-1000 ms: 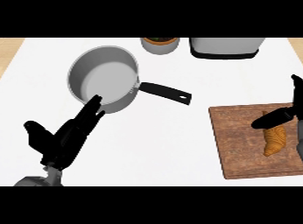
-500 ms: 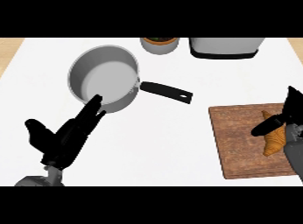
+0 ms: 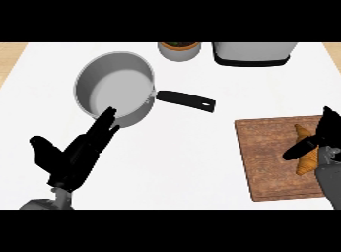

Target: Pick the croissant from the cutting board and place it in the pot

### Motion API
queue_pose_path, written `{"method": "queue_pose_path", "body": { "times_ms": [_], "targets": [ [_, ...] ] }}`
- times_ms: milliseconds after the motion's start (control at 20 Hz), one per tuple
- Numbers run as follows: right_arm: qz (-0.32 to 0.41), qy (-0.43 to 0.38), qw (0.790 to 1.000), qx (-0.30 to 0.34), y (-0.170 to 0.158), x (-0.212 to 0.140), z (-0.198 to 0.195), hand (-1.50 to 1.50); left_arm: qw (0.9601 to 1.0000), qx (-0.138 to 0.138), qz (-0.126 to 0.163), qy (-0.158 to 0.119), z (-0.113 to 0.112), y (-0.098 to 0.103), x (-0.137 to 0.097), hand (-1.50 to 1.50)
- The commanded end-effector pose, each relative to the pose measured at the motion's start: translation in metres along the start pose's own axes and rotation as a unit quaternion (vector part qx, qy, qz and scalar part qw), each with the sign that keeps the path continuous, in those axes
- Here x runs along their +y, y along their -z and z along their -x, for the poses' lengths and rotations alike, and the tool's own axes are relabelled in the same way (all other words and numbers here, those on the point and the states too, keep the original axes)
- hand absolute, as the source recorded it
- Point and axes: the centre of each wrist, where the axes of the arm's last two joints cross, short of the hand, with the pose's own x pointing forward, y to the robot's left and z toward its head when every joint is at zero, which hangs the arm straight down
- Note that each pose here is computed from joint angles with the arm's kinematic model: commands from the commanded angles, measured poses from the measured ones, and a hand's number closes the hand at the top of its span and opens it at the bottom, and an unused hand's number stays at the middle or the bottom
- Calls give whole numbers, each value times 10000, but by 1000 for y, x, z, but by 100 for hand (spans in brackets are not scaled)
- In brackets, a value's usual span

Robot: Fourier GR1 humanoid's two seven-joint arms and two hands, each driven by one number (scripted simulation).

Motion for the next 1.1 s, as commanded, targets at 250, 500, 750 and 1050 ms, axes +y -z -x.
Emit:
{"method": "queue_pose_path", "body": {
  "times_ms": [250,500,750,1050],
  "targets": [
    [-125,-228,9959,871,12,22,4,-150,9998,190,35,-54,13,-10,5,0],
    [-139,-143,9959,881,31,19,9,-150,9999,135,16,-36,6,-2,-3,0],
    [-227,-286,9950,928,24,10,10,-150,10000,68,-49,-39,-15,14,3,0],
    [-287,-93,9955,900,30,31,33,-150,9999,145,-30,0,11,-5,2,0]
  ]
}}
